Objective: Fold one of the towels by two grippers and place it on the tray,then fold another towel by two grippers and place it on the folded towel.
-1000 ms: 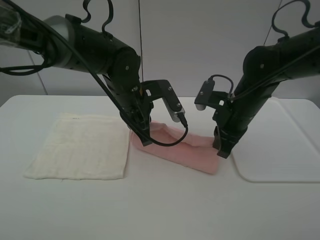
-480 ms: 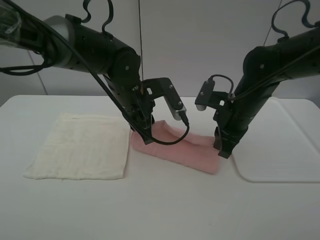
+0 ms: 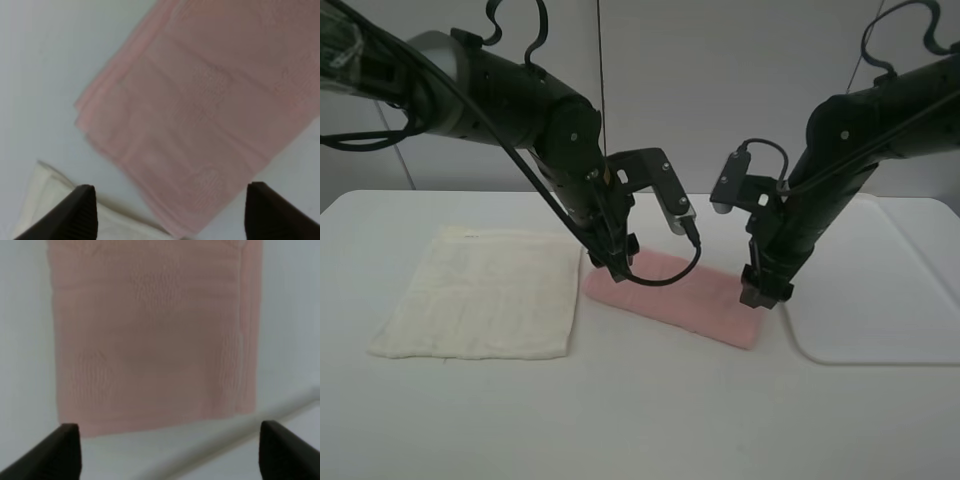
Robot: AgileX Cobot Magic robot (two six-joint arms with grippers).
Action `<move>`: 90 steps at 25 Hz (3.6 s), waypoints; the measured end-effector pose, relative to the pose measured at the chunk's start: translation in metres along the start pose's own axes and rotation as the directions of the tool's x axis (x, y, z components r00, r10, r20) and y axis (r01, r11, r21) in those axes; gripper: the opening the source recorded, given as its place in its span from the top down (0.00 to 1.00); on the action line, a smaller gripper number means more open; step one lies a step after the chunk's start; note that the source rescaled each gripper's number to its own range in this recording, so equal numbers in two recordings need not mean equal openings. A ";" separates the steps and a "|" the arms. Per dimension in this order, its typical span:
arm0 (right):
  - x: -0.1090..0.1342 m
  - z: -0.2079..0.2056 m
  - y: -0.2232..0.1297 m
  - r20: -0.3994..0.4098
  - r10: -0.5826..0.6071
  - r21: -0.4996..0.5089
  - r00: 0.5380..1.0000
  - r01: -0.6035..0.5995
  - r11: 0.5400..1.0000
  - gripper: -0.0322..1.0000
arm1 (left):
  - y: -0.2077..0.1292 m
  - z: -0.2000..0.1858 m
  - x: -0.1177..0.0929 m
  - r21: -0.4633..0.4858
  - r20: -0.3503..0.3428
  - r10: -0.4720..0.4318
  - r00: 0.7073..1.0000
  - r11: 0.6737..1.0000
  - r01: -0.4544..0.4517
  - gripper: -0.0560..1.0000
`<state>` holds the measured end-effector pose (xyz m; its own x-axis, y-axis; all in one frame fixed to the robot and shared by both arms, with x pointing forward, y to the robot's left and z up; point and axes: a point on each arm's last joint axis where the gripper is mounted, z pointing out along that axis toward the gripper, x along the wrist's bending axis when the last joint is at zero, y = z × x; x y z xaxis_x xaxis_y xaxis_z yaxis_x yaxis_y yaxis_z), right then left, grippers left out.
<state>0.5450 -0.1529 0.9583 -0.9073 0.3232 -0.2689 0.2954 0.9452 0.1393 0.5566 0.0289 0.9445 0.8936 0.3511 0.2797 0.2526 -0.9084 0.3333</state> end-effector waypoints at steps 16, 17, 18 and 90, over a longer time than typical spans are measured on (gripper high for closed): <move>-0.002 -0.028 -0.002 -0.003 0.772 -0.061 0.636 -0.770 0.635 0.25 | 0.006 -0.078 0.013 -0.111 -0.020 -0.526 0.850 0.846 0.521 0.17; -0.002 -0.028 -0.002 -0.006 0.806 -0.060 0.592 -0.804 0.591 0.25 | 0.005 -0.080 0.014 -0.109 -0.025 -0.570 0.821 0.818 0.564 0.17; -0.002 -0.028 -0.002 -0.009 0.830 -0.059 0.558 -0.828 0.557 0.25 | 0.003 -0.080 0.015 -0.102 -0.030 -0.620 0.784 0.782 0.615 0.17; -0.001 -0.026 -0.003 -0.014 0.950 -0.039 0.311 -0.950 0.310 0.05 | -0.035 -0.027 0.041 0.096 -0.088 -0.702 0.706 0.700 0.708 0.00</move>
<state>0.5372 -0.1573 0.9834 -0.0055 0.9980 0.0625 0.9419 -0.0159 0.3354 0.5740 0.0816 0.9688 0.4212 0.9060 0.0427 0.8450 -0.4091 0.3444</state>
